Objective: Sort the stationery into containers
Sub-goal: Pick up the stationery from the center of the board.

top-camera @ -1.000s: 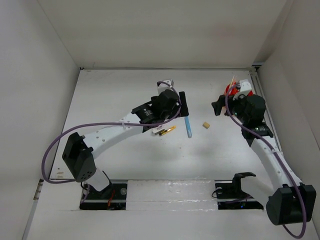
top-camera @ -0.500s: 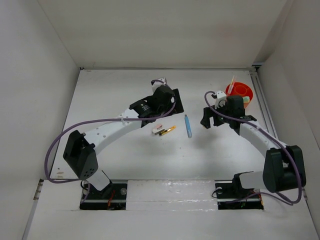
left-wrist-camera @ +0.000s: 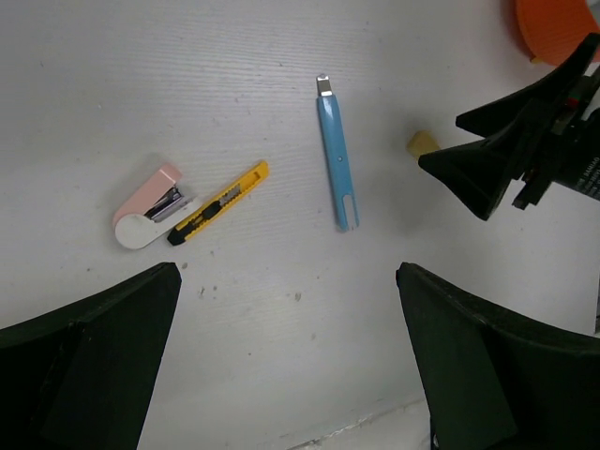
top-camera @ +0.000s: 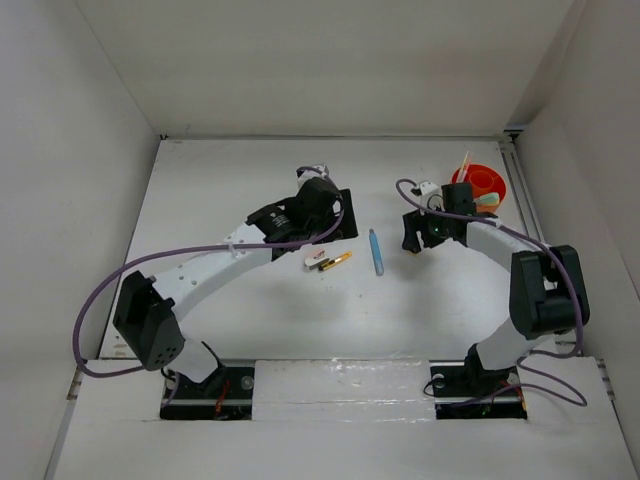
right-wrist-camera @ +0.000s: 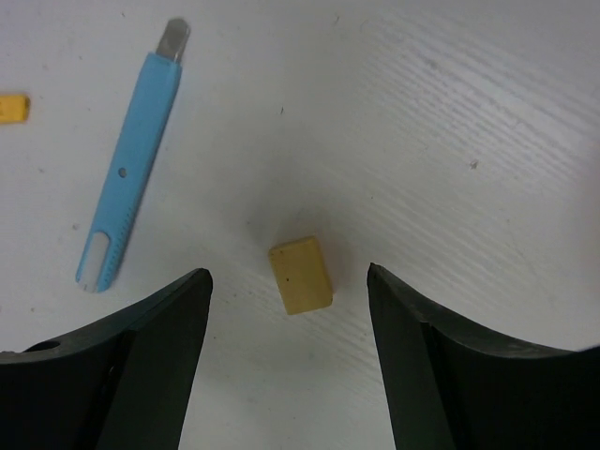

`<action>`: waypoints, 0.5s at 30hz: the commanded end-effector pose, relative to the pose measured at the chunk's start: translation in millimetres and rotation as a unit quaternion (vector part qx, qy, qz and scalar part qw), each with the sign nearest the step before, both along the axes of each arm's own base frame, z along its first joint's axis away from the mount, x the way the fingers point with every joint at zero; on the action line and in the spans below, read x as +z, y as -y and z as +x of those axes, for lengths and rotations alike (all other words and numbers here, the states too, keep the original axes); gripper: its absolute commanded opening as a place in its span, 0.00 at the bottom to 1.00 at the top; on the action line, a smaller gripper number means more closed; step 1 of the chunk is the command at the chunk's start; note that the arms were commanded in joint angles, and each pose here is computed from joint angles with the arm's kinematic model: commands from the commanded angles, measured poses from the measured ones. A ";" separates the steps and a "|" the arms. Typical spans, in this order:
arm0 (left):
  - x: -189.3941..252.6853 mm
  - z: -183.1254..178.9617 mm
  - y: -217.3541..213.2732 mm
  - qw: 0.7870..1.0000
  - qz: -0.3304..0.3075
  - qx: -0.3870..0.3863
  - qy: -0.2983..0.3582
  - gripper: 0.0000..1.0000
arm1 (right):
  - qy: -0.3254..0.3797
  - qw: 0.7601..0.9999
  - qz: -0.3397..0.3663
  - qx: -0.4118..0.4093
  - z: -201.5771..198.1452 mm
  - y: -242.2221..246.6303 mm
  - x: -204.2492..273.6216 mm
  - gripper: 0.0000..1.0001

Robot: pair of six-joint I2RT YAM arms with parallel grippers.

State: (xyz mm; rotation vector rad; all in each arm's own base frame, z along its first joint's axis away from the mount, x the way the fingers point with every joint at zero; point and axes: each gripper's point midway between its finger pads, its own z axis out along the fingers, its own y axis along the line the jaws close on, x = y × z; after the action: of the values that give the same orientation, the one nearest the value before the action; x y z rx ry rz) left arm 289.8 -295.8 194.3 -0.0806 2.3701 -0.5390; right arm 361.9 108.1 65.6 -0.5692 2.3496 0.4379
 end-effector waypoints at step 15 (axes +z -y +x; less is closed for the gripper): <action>32.8 -16.7 -35.3 0.999 0.014 0.006 0.041 1.00 | -0.059 0.996 -0.070 0.018 -14.8 -3.6 -37.1 0.62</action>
State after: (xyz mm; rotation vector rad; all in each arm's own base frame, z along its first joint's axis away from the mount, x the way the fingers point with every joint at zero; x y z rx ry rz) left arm 276.9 -266.1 228.4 -0.0847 2.2953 -0.5172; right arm 342.3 108.6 26.9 -0.6413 2.5000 0.3619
